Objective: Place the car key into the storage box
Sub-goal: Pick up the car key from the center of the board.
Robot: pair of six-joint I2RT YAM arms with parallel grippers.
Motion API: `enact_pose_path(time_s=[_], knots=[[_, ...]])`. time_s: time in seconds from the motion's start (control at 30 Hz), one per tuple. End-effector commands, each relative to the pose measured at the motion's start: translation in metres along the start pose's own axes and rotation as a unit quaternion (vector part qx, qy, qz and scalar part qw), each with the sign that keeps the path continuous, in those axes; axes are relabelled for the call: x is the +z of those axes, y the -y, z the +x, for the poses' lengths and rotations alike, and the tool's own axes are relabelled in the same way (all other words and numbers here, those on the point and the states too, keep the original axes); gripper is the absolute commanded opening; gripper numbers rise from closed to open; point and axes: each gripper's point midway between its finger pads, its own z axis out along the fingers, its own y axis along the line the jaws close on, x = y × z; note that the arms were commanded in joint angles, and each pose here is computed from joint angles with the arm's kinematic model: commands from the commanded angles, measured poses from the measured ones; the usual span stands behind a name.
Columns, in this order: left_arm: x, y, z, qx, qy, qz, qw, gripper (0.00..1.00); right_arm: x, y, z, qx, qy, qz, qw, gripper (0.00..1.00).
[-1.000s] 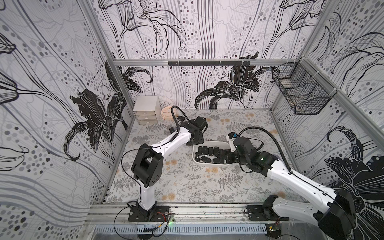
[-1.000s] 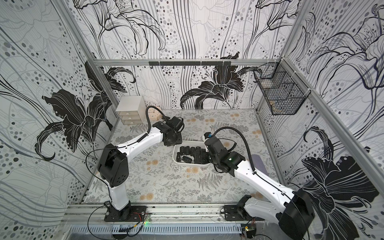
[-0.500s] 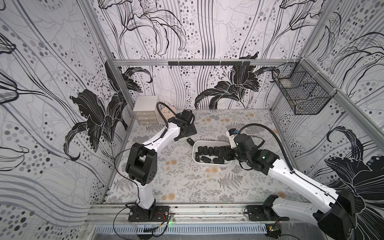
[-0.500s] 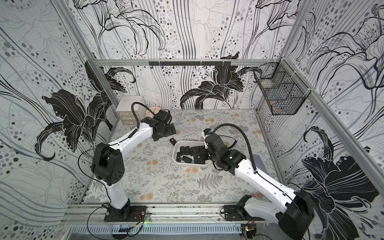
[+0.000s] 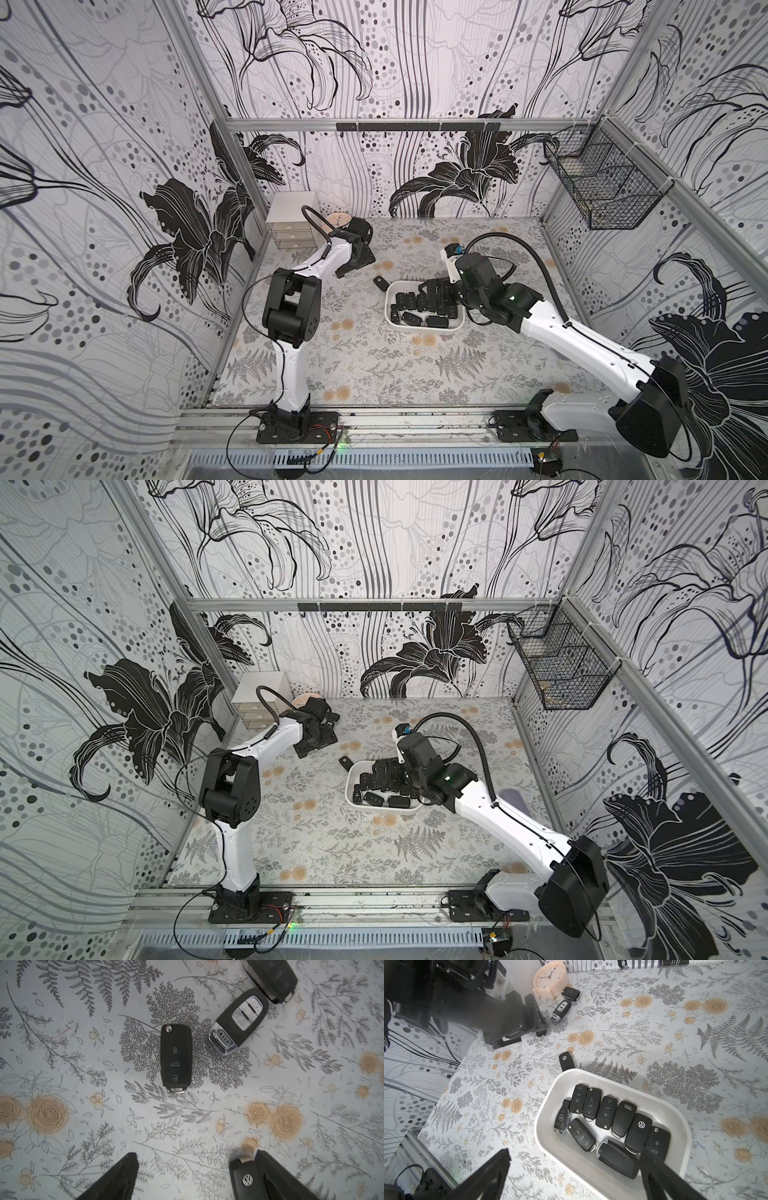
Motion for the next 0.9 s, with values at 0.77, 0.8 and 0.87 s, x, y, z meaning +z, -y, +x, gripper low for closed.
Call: enact_pose_path(time_s=[0.77, 0.8, 0.87], knots=[[0.092, -0.023, -0.042, -0.016, -0.02, -0.044, 0.999, 0.67, 0.018, -0.015, -0.019, -0.02, -0.002, -0.012, 1.0, 1.0], [0.093, -0.024, -0.041, -0.016, -0.021, -0.046, 0.999, 0.66, 0.018, -0.015, -0.019, -0.019, -0.003, -0.012, 1.0, 1.0], [0.096, -0.023, -0.04, -0.01, -0.024, -0.048, 0.999, 0.58, 0.018, -0.015, -0.02, -0.019, -0.002, -0.012, 1.0, 1.0]])
